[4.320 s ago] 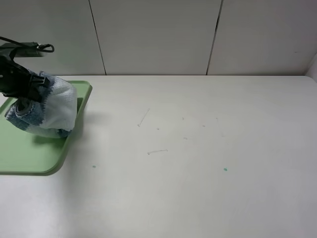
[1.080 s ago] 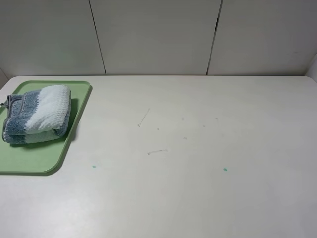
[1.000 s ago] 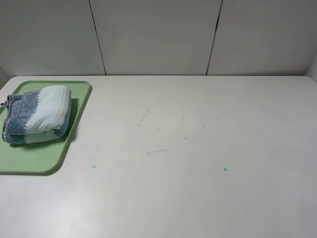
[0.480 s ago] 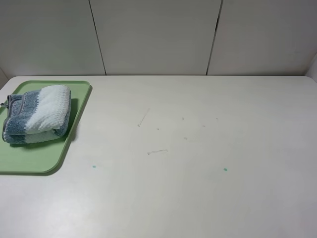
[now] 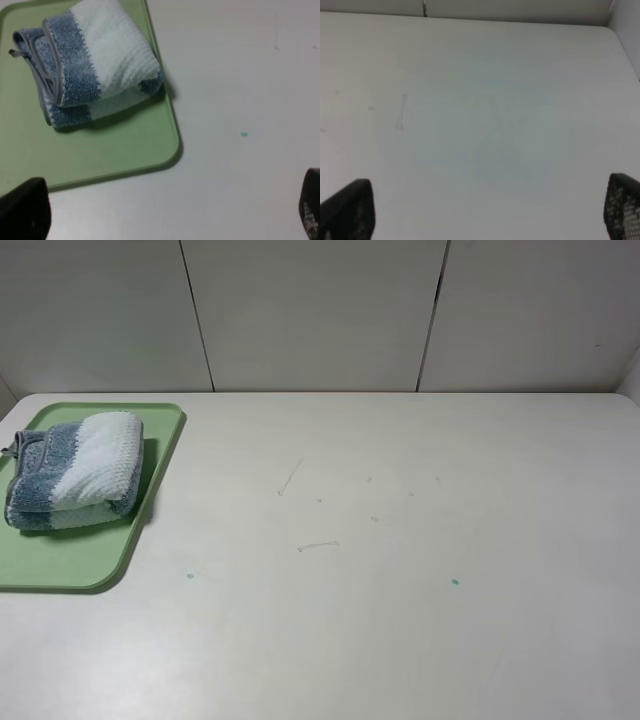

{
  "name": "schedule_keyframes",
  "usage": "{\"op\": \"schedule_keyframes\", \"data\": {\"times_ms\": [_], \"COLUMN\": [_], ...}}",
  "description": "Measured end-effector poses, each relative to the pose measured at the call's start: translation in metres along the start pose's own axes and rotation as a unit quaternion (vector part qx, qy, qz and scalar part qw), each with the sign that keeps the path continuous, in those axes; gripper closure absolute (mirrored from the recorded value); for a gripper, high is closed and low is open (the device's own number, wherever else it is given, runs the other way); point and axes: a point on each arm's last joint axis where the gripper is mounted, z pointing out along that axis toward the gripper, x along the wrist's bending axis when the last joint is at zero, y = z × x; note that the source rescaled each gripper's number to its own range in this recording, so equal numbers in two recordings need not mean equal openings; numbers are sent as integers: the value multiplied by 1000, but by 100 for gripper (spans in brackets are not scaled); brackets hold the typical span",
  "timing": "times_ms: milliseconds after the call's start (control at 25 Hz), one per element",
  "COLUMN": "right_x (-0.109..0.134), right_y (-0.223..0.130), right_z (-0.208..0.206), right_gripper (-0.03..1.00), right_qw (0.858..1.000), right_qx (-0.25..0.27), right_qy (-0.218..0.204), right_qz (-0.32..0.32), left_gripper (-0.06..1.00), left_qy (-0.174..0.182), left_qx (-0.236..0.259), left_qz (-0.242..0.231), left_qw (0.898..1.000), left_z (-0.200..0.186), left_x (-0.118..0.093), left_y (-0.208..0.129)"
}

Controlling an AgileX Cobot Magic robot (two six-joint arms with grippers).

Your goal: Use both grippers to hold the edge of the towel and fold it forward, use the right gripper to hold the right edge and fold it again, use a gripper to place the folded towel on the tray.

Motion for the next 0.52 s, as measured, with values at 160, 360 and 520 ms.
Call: {"op": "schedule_keyframes", "data": {"times_ms": [160,360,520], "right_x": [0,0,0], "right_y": [0,0,0], "right_z": [0,0,0], "right_gripper": [-3,-3,-3], "right_qw": [1000,1000,1000], "right_qx": [0,0,0], "right_qy": [0,0,0], "right_qz": [0,0,0], "left_gripper": [-5,-5,-5], "left_qy": [1,1,1], "left_qx": [0,0,0], "left_qz": [0,0,0], "left_qw": [1000,1000,1000], "left_z": [0,0,0], "left_x": [0,0,0], "left_y": [0,0,0]}}
